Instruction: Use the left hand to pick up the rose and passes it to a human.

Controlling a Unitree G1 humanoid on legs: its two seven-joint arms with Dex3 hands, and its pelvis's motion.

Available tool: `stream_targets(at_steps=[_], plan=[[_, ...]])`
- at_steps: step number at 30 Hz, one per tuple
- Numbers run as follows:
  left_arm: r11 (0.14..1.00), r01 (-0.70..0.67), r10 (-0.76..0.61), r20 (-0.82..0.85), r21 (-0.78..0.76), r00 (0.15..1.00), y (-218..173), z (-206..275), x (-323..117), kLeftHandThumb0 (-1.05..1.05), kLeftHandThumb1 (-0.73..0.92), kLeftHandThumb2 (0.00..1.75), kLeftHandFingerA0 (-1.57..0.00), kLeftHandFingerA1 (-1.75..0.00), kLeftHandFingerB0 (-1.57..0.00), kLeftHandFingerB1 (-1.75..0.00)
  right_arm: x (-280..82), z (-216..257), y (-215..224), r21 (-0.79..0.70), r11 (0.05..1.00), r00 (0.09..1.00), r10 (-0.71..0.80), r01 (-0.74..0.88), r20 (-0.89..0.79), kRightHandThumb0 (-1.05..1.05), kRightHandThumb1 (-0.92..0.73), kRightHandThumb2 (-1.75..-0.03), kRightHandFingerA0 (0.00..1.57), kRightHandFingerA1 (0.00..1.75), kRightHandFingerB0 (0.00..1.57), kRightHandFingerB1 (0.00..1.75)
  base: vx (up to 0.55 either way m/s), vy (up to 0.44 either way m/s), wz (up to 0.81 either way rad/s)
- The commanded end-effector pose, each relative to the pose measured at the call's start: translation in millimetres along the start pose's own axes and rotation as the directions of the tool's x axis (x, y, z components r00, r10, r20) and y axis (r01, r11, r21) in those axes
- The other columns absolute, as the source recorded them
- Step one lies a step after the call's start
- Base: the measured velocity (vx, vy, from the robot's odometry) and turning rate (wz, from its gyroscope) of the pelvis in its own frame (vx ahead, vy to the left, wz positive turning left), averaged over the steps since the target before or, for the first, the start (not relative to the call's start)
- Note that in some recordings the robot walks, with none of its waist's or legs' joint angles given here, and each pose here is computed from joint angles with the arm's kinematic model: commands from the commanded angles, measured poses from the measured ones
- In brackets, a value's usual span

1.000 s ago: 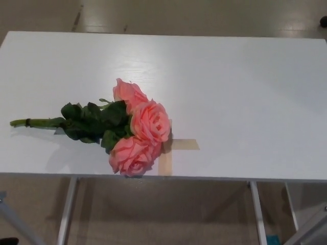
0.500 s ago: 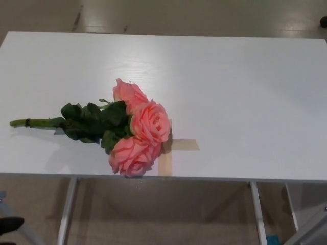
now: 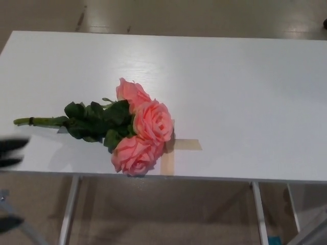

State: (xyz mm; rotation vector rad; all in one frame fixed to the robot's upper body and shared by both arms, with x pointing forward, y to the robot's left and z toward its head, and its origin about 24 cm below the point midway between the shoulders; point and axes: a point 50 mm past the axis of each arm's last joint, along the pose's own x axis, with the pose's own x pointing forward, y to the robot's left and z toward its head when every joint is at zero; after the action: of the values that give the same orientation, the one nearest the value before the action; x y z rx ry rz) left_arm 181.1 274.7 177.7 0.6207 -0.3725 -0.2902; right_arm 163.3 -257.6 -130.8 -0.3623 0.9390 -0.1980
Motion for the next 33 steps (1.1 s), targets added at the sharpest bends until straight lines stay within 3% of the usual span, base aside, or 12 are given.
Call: stream_targets(at_steps=[1,5,7,8,15,19,20,21,30,31,32,33], plan=[[0.989,-0.052,0.017,0.245,0.138,0.969,20,49,50,-0.51,0.41,0.54,-0.34,-0.33,-0.32,-0.31,0,-2,-7,-0.014,0.999,0.999,-0.035,0.035,-0.014,-0.51,-0.76,-0.63,0.57,0.65,0.30,0.30,0.00,0.000,0.00],[0.987,-0.055,0.017,0.241,0.152,0.970,21,49,55,-0.51,0.41,0.54,-0.34,-0.33,-0.32,-0.31,0,-2,-7,-0.014,0.999,0.999,-0.035,0.035,-0.015,-0.51,-0.76,-0.63,0.57,0.65,0.30,0.30,0.00,0.000,0.00],[0.981,-0.019,-0.017,0.181,0.194,0.983,24,45,85,-0.53,0.43,0.54,-0.30,-0.31,-0.28,-0.30,0,-2,-6,-0.012,0.999,0.999,-0.031,0.031,-0.016,-0.51,-0.76,-0.63,0.57,0.66,0.30,0.30,0.00,0.000,0.00],[0.980,-0.009,-0.025,0.166,0.200,0.986,24,42,92,-0.26,0.20,0.82,-0.10,-0.51,-0.10,-0.50,0,-2,-6,-0.013,0.999,0.999,-0.031,0.031,-0.016,-0.51,-0.76,-0.63,0.57,0.65,0.30,0.30,0.00,0.000,0.00],[0.944,0.077,-0.069,-0.035,0.321,0.997,16,12,145,-0.32,0.19,0.81,0.00,-0.49,0.00,-0.46,0,-2,-6,-0.020,0.999,1.000,-0.028,0.028,-0.014,-0.50,-0.76,-0.63,0.56,0.63,0.29,0.30,0.00,0.000,0.00],[0.939,0.083,-0.070,-0.051,0.334,0.996,15,9,150,-0.32,0.19,0.81,0.00,-0.49,0.00,-0.46,0,-2,-6,-0.020,0.999,1.000,-0.028,0.028,-0.014,-0.50,-0.76,-0.63,0.56,0.63,0.29,0.30,0.00,0.000,0.00],[0.903,0.150,-0.083,-0.181,0.402,0.980,5,-6,171,-0.65,0.39,0.61,-0.08,-0.25,-0.11,-0.31,0,-2,-5,-0.028,0.999,1.000,-0.025,0.025,-0.013,-0.56,-0.62,-0.93,0.52,0.67,0.23,0.46,0.00,0.000,0.00],[0.877,0.185,-0.088,-0.230,0.444,0.969,-1,-13,179,-0.60,0.39,0.76,-0.01,-0.27,-0.06,-0.38,0,-2,-5,-0.022,0.999,1.000,-0.027,0.027,-0.011,-0.50,-0.76,-0.63,0.55,0.63,0.30,0.30,0.00,0.000,0.00],[0.807,0.269,-0.095,-0.334,0.525,0.938,-12,-27,193,-0.57,0.37,0.76,-0.05,-0.27,-0.05,-0.36,1,1,-5,-0.020,0.999,1.000,-0.029,0.029,-0.005,-0.50,-0.76,-0.62,0.57,0.68,0.30,0.31,0.00,0.000,0.00],[0.815,0.287,-0.104,-0.361,0.503,0.927,-15,-32,196,-0.56,0.36,0.76,-0.04,-0.24,-0.04,-0.34,1,2,-5,-0.022,0.999,1.000,-0.028,0.028,-0.005,-0.55,-0.62,-0.93,0.56,0.73,0.23,0.46,0.00,0.000,0.00],[0.818,0.301,-0.110,-0.380,0.490,0.918,-18,-36,198,-0.56,0.36,0.77,-0.03,-0.23,-0.03,-0.33,1,2,-6,-0.022,0.999,1.000,-0.028,0.028,-0.006,-0.49,-0.76,-0.63,0.57,0.69,0.30,0.31,0.00,0.000,0.00],[0.819,0.308,-0.112,-0.391,0.485,0.913,-19,-38,199,-0.56,0.36,0.77,-0.03,-0.23,-0.03,-0.33,1,1,-6,-0.022,0.999,1.000,-0.029,0.028,-0.008,-0.49,-0.76,-0.63,0.57,0.69,0.30,0.31,0.00,0.000,0.00]])
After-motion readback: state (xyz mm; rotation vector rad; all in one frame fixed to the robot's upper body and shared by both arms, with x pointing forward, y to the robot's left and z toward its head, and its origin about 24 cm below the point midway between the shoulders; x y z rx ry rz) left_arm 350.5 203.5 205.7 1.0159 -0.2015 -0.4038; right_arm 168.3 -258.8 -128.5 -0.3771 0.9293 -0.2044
